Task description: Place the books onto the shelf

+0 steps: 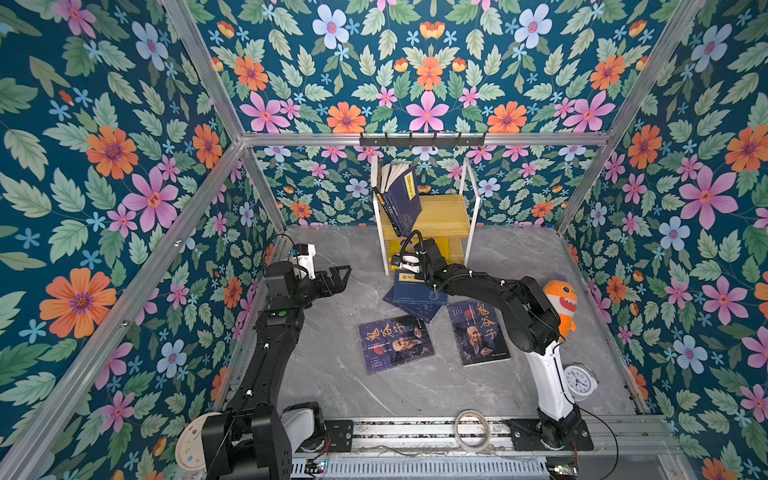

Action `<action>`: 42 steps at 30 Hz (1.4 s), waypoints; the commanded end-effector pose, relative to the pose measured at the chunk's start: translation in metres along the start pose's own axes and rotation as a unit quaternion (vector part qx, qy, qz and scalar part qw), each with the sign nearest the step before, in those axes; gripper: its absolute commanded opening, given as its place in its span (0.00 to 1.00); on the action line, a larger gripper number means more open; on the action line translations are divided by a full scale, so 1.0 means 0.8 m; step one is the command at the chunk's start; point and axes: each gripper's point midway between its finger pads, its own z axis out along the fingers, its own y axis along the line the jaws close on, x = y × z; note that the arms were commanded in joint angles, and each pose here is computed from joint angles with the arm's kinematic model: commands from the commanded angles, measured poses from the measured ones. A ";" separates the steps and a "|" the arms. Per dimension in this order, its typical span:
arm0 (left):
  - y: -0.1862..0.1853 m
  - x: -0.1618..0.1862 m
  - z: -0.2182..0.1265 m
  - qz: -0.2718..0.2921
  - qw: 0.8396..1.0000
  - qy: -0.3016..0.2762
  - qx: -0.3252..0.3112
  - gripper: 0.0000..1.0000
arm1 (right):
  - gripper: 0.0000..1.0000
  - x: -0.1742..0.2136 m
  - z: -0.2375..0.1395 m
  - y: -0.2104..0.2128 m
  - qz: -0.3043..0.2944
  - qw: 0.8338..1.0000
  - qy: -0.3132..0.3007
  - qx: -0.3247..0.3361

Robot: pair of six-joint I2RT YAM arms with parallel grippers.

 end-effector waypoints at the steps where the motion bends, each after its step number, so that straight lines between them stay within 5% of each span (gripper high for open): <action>1: -0.004 -0.005 0.000 0.011 1.000 -0.004 0.007 1.00 | 0.46 -0.010 -0.021 -0.010 0.014 1.000 -0.025 -0.005; 11: -0.003 -0.005 0.001 0.010 1.000 -0.004 0.007 1.00 | 0.54 -0.020 -0.065 0.009 0.035 0.993 -0.079 -0.086; 19: -0.003 -0.005 0.000 0.010 1.000 -0.005 0.006 1.00 | 0.53 -0.018 -0.045 0.027 0.066 0.987 -0.070 -0.126; 42: 0.000 -0.006 -0.001 0.010 1.000 -0.005 0.004 1.00 | 0.33 0.009 -0.010 0.013 0.085 0.990 -0.031 -0.112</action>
